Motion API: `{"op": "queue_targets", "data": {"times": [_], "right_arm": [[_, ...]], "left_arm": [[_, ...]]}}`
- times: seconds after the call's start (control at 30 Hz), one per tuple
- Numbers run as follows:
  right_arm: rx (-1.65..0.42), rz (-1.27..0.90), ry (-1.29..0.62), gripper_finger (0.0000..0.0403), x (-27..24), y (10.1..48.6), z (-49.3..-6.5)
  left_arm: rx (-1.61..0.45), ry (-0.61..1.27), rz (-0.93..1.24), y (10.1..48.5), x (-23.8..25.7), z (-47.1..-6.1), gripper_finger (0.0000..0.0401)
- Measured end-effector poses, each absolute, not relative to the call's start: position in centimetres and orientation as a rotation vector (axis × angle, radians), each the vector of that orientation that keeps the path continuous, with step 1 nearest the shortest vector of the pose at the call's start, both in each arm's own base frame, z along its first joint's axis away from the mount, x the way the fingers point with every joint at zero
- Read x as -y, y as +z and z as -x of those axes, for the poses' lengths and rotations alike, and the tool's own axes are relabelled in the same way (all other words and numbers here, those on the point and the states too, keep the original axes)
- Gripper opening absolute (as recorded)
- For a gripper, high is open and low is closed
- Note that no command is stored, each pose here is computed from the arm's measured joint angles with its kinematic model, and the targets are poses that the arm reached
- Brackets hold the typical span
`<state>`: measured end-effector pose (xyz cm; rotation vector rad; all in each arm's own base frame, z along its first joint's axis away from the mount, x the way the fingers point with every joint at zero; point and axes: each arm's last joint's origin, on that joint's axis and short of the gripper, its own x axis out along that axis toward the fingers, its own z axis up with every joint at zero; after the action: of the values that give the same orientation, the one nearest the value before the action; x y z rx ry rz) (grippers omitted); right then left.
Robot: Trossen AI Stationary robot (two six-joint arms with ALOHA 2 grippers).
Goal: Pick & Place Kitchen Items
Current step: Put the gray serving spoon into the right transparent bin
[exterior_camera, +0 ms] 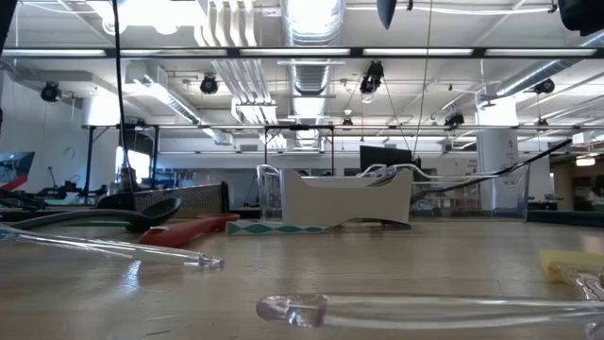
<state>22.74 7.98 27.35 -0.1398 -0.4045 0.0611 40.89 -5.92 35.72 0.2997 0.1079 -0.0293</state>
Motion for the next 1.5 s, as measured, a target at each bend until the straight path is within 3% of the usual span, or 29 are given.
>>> {"op": "queue_targets", "data": {"times": [0.1,0.27,0.43,0.7,0.9,1.1,1.5], "right_arm": [[0.412,0.122,0.068,0.0040,-7.9,27.5,-22.6],[0.434,0.029,0.105,0.0101,-8.0,28.1,-22.4],[0.459,0.043,0.118,0.0133,-8.0,28.8,-22.5],[0.495,0.100,0.151,0.0129,-8.3,29.8,-22.6],[0.542,0.129,0.190,0.0116,-8.4,31.5,-21.5],[0.387,0.089,0.230,0.0114,-7.9,33.4,-20.0],[-0.177,-0.060,0.235,0.0107,-7.5,37.8,-19.3]], "left_arm": [[-0.105,-0.029,-0.302,35.7,5.9,-40.9,0.0103],[-0.090,-0.038,-0.347,36.0,5.9,-40.9,0.0083],[-0.121,-0.056,-0.357,35.5,6.0,-41.0,0.0044],[-0.150,-0.048,-0.345,35.6,5.9,-40.9,0.0044],[-0.292,-0.026,-0.372,35.1,5.7,-40.4,0.0044],[-0.478,-0.042,-0.395,35.2,5.5,-39.4,0.0044],[-0.751,-0.057,-0.412,35.9,4.0,-37.5,0.0044]]}}
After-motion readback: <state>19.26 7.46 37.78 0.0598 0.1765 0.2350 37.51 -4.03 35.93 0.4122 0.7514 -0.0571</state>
